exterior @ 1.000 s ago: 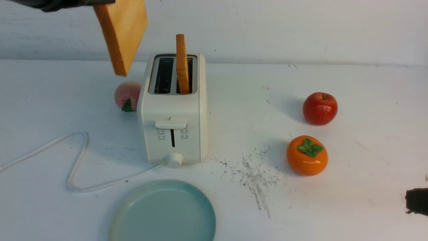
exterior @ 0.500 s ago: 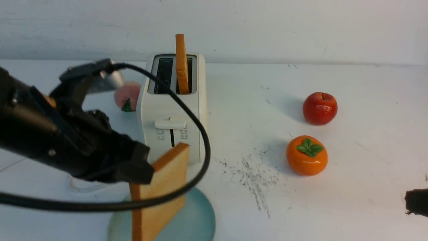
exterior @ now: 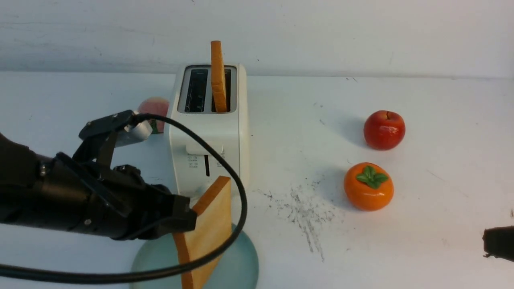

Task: Take toasted bread from bread machine on white table place on plate.
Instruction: 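Place the slice of bread on the plate with the left gripper, then grasp the toast slice in the toaster and pull it up out of the slot with the right gripper, then place the held slice of bread on top of the slice on the plate with the right gripper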

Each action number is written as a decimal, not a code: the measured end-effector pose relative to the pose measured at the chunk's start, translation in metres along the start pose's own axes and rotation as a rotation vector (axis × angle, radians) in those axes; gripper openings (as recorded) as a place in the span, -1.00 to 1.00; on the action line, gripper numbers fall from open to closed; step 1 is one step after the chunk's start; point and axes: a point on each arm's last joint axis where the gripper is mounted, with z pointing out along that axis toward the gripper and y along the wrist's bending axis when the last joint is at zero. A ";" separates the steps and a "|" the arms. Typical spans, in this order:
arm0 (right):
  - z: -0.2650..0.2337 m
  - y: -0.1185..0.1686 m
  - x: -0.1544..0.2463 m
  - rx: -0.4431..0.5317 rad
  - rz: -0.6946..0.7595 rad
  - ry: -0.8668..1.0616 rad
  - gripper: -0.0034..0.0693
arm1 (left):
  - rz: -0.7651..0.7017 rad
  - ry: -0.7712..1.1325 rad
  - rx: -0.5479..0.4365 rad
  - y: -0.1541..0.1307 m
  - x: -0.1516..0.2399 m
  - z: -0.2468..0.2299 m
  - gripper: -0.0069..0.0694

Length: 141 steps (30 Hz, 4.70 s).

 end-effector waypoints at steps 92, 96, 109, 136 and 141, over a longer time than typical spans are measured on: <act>0.151 0.137 -0.128 0.052 -0.315 0.140 -0.44 | 0.004 -0.506 -0.303 -0.018 0.100 -0.193 -0.86; 0.184 0.160 -0.146 0.089 -0.380 0.073 0.02 | -0.029 -0.529 -0.296 -0.016 0.119 -0.205 -0.86; 0.277 0.196 -0.175 -0.019 -0.420 -0.158 0.72 | -0.071 -0.449 -0.389 -0.006 0.141 -0.211 -0.86; 0.142 0.203 -0.206 -0.026 -0.459 -0.171 -0.58 | -0.072 -0.443 -0.422 -0.003 0.147 -0.214 -0.86; 0.102 0.211 -0.177 -0.216 -0.592 0.135 -0.58 | -0.068 -0.455 -0.419 -0.003 0.146 -0.214 -0.86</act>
